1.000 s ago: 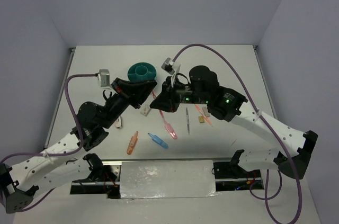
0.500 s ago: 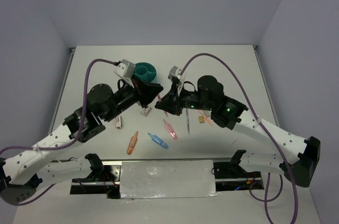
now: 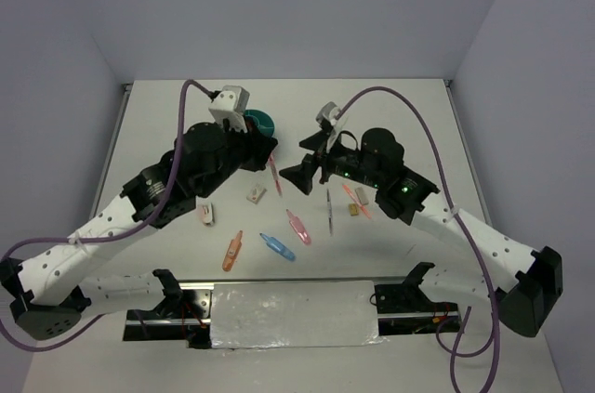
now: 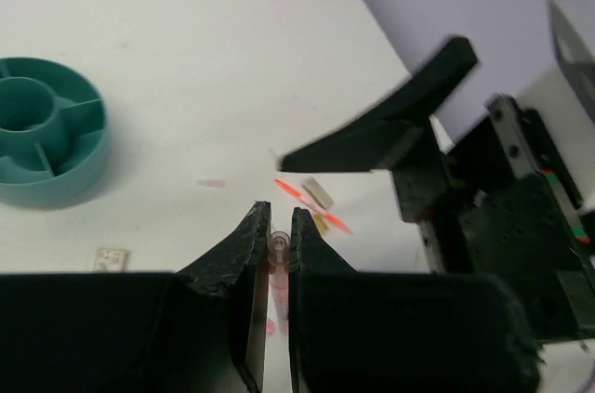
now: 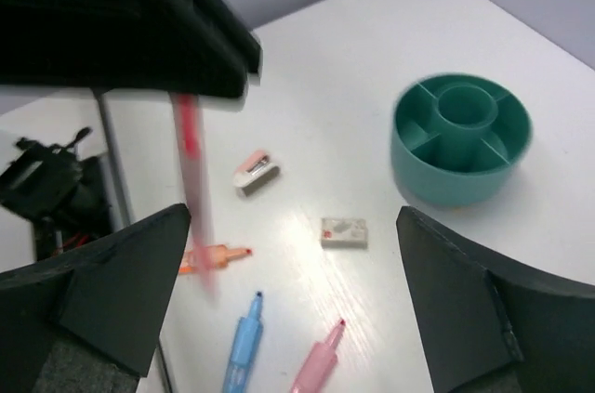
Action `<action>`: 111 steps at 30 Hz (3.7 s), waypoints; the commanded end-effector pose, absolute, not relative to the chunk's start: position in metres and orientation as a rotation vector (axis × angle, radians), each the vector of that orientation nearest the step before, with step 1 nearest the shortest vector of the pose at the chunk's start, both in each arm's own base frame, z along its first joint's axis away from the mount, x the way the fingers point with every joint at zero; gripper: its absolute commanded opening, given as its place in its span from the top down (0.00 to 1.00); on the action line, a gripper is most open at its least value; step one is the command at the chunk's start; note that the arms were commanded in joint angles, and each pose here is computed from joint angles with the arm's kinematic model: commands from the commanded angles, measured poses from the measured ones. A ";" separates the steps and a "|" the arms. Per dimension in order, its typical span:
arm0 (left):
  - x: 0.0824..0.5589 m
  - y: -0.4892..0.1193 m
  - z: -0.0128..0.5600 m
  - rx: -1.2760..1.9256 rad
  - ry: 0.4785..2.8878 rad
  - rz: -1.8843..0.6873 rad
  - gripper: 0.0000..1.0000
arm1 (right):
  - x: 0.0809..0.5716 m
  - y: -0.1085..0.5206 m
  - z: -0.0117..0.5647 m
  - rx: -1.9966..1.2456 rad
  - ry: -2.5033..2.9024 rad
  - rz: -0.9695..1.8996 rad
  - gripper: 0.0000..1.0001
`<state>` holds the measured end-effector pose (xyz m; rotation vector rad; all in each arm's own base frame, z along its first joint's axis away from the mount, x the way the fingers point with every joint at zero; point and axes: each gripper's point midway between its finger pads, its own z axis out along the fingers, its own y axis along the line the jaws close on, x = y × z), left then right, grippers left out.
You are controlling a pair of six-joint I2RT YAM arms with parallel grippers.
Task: Sort the stationery into containers
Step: Place the pen in the storage box, then pick up the pen from the center of the board, then close the pen cap on the pen.
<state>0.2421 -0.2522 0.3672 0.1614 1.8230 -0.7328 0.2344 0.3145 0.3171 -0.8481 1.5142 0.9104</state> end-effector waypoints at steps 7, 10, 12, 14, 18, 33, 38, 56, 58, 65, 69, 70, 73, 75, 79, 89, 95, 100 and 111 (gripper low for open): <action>0.375 -0.162 0.371 -0.280 1.755 -0.221 1.00 | 0.246 0.218 0.305 -0.354 1.610 0.748 0.00; 0.426 -0.138 0.365 -0.358 1.721 -0.126 1.00 | 0.236 0.210 0.291 -0.312 1.655 0.768 0.00; 0.452 -0.135 0.358 -0.336 1.709 -0.080 1.00 | 0.229 0.211 0.284 -0.319 1.667 0.801 0.00; 0.474 -0.136 0.362 -0.323 1.667 -0.062 1.00 | 0.220 0.213 0.283 -0.336 1.662 0.840 0.00; 0.507 -0.136 0.351 -0.290 1.662 -0.058 1.00 | 0.212 0.212 0.278 -0.351 1.678 0.855 0.00; 0.543 -0.126 0.272 -0.329 1.740 -0.074 1.00 | 0.194 0.185 0.315 -0.356 1.617 0.794 0.00; 0.532 -0.129 0.255 -0.336 1.767 -0.120 0.97 | 0.197 0.188 0.321 -0.372 1.605 0.787 0.00; 0.441 -0.129 0.299 -0.353 1.965 -0.255 0.01 | 0.281 0.187 0.133 0.034 2.347 0.255 0.09; 0.421 -0.132 0.291 -0.334 2.043 -0.266 0.01 | 0.285 0.191 0.115 0.044 2.376 0.233 0.24; 0.324 -0.114 0.260 -0.268 2.178 -0.258 0.01 | 0.277 0.207 0.046 -0.008 2.544 0.231 0.54; 0.298 -0.100 0.247 -0.237 2.201 -0.211 0.01 | 0.274 0.207 0.026 -0.020 2.581 0.185 0.55; 0.295 -0.099 0.246 -0.227 2.204 -0.210 0.01 | 0.274 0.207 0.025 -0.026 2.584 0.178 0.57; 0.288 -0.100 0.234 -0.208 2.232 -0.211 0.01 | 0.272 0.208 0.015 -0.033 2.612 0.168 0.66; 0.287 -0.102 0.227 -0.210 2.244 -0.218 0.01 | 0.267 0.206 0.004 -0.032 2.645 0.145 0.71; 0.291 -0.107 0.218 -0.218 2.261 -0.221 0.01 | 0.256 0.207 -0.005 -0.037 2.676 0.135 0.83; 0.326 -0.222 0.197 -0.174 2.287 -0.459 0.01 | 0.260 0.200 0.110 0.008 2.333 0.370 1.00; 0.367 -0.269 0.159 -0.514 2.313 -0.368 0.01 | 0.254 0.141 0.149 0.095 2.264 0.261 1.00; 0.380 -0.291 0.106 -0.787 2.380 -0.249 0.12 | 0.247 0.131 0.156 0.094 2.251 0.250 1.00; 0.392 -0.314 0.064 -0.942 2.385 -0.064 0.26 | 0.242 0.137 0.156 0.021 2.239 0.305 1.00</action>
